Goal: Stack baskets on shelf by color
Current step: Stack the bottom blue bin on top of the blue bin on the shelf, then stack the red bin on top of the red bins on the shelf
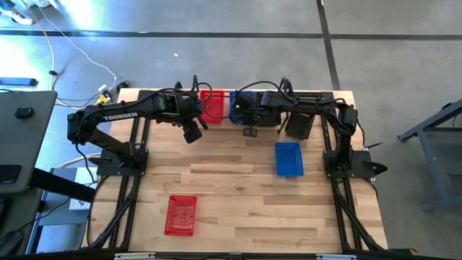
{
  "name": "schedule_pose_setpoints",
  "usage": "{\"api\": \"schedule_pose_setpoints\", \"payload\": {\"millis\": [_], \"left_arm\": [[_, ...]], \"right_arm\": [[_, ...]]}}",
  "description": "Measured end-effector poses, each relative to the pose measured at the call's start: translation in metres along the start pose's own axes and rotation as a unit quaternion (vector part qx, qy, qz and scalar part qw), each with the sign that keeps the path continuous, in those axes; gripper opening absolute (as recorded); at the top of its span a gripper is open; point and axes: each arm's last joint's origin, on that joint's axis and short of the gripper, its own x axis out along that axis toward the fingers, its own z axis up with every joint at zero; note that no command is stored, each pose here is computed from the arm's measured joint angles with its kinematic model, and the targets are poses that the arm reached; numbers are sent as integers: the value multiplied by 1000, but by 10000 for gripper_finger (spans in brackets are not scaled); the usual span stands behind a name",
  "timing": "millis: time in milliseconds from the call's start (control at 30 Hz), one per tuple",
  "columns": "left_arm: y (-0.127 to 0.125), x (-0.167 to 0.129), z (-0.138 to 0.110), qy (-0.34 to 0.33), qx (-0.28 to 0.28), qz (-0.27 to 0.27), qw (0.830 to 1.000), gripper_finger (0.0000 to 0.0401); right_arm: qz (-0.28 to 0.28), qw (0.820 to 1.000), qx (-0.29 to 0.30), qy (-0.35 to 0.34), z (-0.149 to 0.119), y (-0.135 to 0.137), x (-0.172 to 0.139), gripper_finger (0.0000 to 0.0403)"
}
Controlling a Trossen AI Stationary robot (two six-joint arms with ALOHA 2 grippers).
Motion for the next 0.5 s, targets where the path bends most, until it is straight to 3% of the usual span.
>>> {"api": "schedule_pose_setpoints", "payload": {"millis": [267,500], "left_arm": [[-1,0,0,1,-7,-5,1000,174],[-17,-4,-3,10,13,-86,996,174]], "right_arm": [[16,999,26,-40,5,-3,-7,105],[17,996,67,-51,-2,-11,-29,106]]}}
